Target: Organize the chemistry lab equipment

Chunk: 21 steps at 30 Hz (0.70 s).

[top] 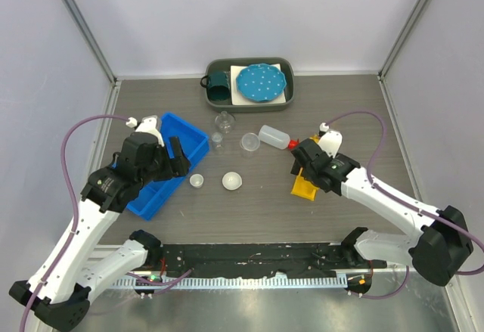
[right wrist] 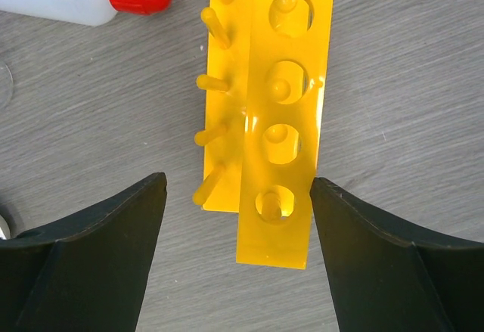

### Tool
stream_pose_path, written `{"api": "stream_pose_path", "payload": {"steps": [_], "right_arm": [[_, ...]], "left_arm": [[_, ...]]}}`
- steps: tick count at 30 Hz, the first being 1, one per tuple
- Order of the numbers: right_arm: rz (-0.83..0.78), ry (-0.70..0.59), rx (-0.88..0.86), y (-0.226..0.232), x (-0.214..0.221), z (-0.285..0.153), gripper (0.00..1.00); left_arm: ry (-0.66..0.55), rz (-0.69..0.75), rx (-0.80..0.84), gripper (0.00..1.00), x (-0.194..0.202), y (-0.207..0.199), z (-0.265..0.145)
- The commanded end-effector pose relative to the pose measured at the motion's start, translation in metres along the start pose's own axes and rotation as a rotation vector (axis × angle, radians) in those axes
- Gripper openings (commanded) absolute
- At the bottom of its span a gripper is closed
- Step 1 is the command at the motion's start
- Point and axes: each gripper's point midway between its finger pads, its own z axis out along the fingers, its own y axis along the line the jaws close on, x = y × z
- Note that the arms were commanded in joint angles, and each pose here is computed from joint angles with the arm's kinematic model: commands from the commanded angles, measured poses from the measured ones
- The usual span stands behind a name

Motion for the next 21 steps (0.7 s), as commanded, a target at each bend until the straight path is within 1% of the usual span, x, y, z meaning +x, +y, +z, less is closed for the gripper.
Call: {"api": "stream_pose_path", "payload": {"steps": [1,11,17,21], "right_arm": [[0.006,0.025,0.030,-0.016,0.009,-0.011,0.83],[0.008,0.017,0.030,-0.027,0.009,-0.021,0.82],[0.002,0.026,0.050,-0.034,0.019,-0.015,0.83],[0.003,0.034,0.060,-0.036,0.028,-0.007,0.80]], "left_arm": [[-0.003,0.013,0.026,0.79,-0.002,-0.005,0.000],[0.010,0.002,0.032,0.79,0.002,-0.006,0.003],[0.014,-0.004,0.033,0.79,0.005,-0.006,0.003],[0.010,-0.002,0.023,0.79,0.004,-0.004,0.002]]}}
